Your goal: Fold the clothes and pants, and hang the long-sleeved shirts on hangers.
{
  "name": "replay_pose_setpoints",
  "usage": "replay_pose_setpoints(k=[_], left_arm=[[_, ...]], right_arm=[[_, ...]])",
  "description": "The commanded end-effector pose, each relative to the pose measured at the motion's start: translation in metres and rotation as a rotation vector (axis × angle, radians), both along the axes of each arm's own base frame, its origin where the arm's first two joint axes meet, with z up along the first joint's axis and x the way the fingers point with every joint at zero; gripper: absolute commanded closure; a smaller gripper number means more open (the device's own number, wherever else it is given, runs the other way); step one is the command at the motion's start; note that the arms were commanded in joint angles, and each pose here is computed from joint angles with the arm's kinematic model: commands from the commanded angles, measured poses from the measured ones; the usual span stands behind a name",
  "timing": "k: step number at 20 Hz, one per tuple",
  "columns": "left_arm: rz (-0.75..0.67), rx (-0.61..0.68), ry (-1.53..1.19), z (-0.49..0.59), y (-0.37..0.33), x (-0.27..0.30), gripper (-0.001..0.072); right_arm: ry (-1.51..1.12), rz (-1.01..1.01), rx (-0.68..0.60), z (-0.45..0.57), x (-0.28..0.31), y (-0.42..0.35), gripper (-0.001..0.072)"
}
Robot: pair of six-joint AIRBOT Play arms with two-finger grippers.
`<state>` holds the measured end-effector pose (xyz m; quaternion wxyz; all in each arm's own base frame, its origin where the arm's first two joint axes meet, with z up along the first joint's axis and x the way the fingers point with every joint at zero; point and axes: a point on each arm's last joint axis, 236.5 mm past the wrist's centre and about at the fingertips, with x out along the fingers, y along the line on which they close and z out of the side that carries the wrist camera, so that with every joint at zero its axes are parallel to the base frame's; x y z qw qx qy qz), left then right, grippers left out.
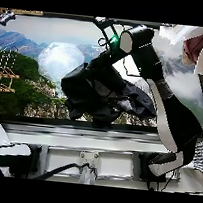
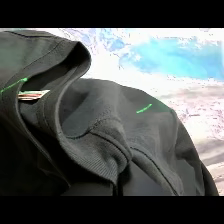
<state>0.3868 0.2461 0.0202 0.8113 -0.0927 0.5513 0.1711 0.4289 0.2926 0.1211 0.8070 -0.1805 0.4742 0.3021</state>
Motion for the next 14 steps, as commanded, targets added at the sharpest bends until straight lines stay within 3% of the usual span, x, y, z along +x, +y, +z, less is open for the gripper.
replay_pose_setpoints(k=[1,14], left_arm=[[-0.021,0.051,0.016,-0.016,0.016,0.006,0.0338],[-0.001,0.069,0.055,-0.043,0.038,0.002,0.0360]], right_arm=[[0.001,0.003,-0.003,-0.001,0.000,0.000,0.0683],[0.006,0.003,-0.006,-0.001,-0.001,0.000,0.0683]])
